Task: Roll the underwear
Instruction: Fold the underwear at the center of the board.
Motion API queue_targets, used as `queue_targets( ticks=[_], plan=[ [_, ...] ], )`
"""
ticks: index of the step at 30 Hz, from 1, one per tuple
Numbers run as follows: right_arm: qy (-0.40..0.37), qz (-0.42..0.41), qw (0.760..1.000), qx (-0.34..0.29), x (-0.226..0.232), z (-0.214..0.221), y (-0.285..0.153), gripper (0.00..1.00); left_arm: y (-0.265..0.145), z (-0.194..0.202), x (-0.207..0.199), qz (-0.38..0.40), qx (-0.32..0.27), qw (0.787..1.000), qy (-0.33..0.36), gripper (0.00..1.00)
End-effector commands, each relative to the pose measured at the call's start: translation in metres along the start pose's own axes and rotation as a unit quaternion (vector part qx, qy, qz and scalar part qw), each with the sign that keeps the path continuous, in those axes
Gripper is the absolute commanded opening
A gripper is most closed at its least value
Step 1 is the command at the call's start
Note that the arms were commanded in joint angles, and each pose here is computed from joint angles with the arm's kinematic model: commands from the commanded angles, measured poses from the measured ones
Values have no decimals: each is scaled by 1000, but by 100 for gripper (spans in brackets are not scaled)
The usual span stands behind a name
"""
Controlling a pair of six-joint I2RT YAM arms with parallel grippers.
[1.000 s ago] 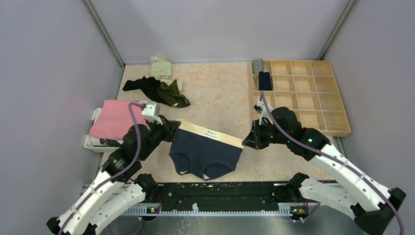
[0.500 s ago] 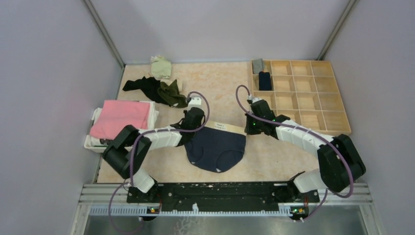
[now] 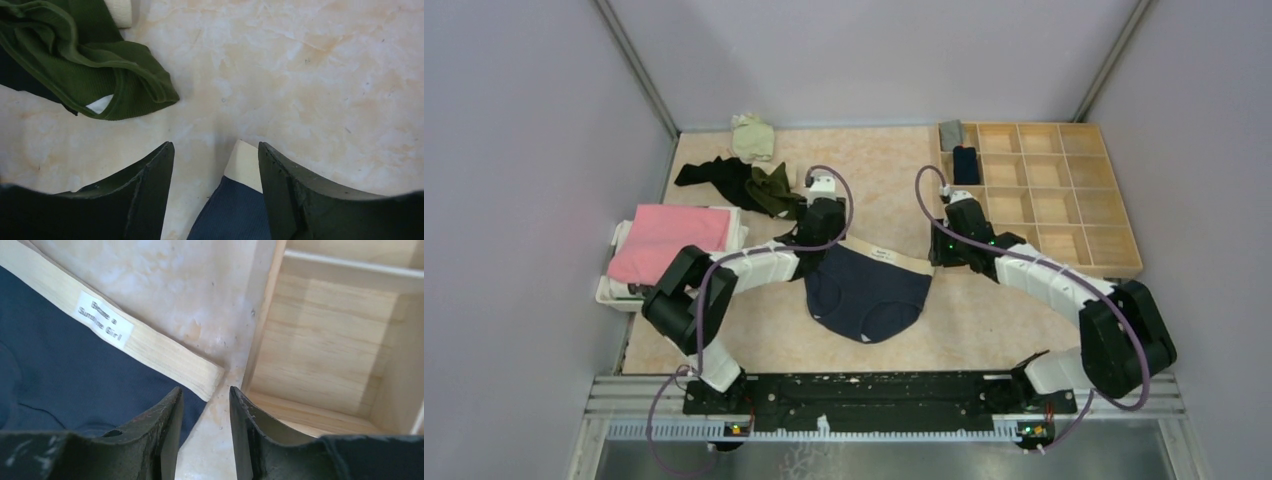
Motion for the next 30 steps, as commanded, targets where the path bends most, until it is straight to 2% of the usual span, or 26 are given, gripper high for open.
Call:
queue_targets(
  ticks=[1, 4, 7, 13, 18, 30],
  plan=[
    [12, -60, 996, -71, 25, -43, -36, 40, -21, -16, 33, 33, 6, 995, -98, 68],
    [43, -114, 992, -39, 50, -49, -38, 41, -36, 6, 36, 93, 28, 986, -137, 67],
    [55, -140, 989, 3, 79, -47, -26, 41, -47, 30, 36, 110, 54, 981, -148, 66],
    [51, -146, 987, 43, 127, -38, 0, 41, -51, 64, 44, 119, 114, 971, -174, 65],
    [44, -135, 988, 65, 150, -34, 17, 41, -53, 81, 43, 132, 138, 963, -188, 63],
    [31, -113, 990, 82, 191, -33, 52, 39, -58, 94, 33, 172, 150, 953, -199, 44]
  ],
)
Point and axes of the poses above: each gripper's point midway between its finger pads, its own y axis out along the fingers, its own x axis along the line the jaws close on, z = x × y, the point moved 6 cm from there along -y, back along the fingers, and after that the axes turned 15 degrees about y, right-handed, at the moved point
